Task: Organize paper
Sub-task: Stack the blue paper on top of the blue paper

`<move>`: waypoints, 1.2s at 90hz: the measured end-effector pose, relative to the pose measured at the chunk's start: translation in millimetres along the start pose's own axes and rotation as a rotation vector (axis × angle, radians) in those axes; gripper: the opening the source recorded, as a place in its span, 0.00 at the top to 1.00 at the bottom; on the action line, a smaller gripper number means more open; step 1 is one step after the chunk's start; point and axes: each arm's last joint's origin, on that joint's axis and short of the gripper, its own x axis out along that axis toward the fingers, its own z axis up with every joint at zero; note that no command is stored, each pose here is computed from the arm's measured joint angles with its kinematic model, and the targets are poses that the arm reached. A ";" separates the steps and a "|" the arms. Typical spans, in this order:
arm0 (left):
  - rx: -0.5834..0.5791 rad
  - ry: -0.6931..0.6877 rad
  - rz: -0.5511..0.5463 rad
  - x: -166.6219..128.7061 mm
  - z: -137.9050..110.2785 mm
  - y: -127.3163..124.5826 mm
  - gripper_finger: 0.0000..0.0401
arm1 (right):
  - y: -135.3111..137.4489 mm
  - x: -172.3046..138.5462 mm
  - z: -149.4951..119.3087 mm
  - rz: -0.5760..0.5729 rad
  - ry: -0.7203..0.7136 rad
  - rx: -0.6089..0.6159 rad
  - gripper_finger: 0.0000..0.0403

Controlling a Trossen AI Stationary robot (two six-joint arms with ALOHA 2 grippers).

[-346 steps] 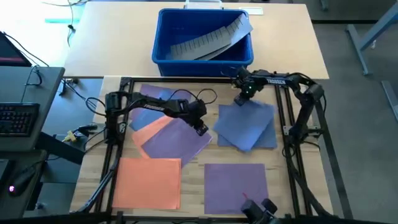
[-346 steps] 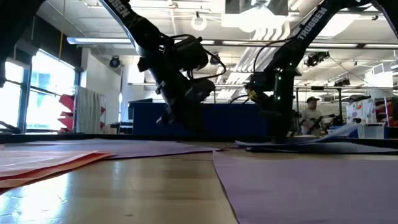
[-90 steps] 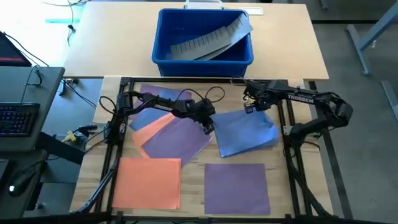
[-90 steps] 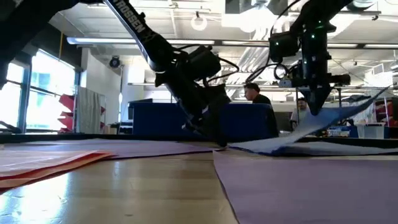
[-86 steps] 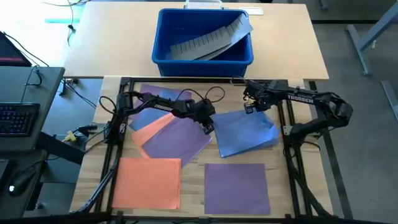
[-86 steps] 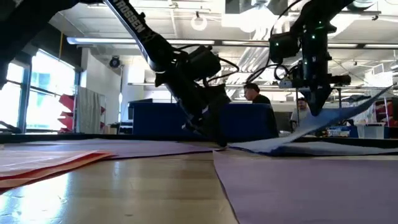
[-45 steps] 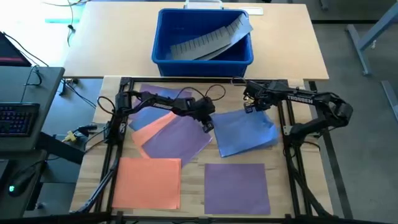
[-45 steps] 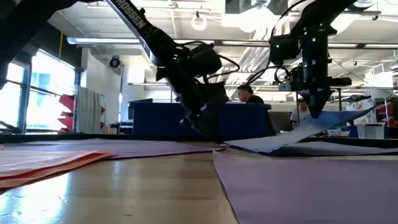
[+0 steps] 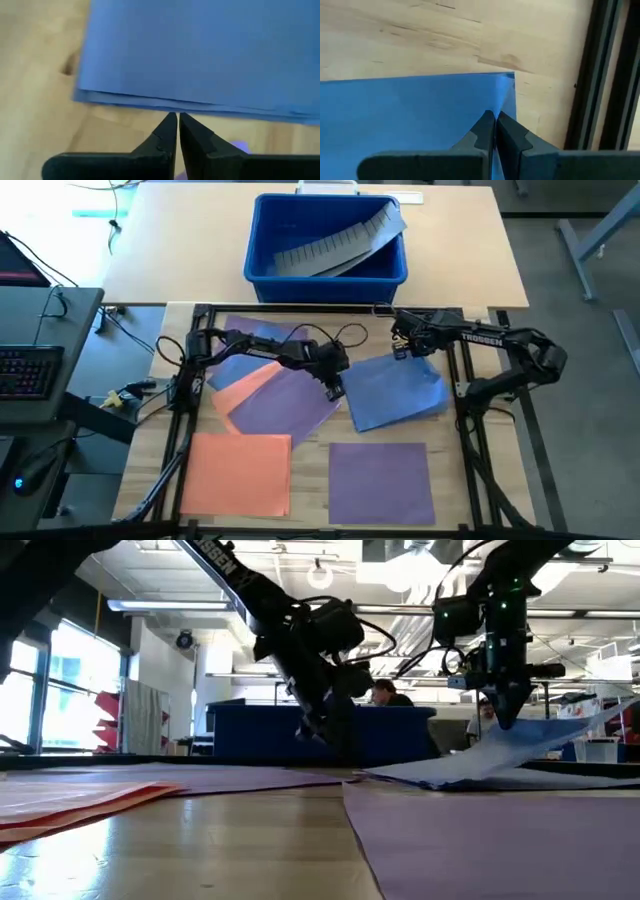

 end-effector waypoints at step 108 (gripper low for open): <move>-0.190 0.175 0.037 -3.0 -12.7 -0.7 1.00 | -25.9 39.3 -19.8 -0.127 0.239 -0.134 0.74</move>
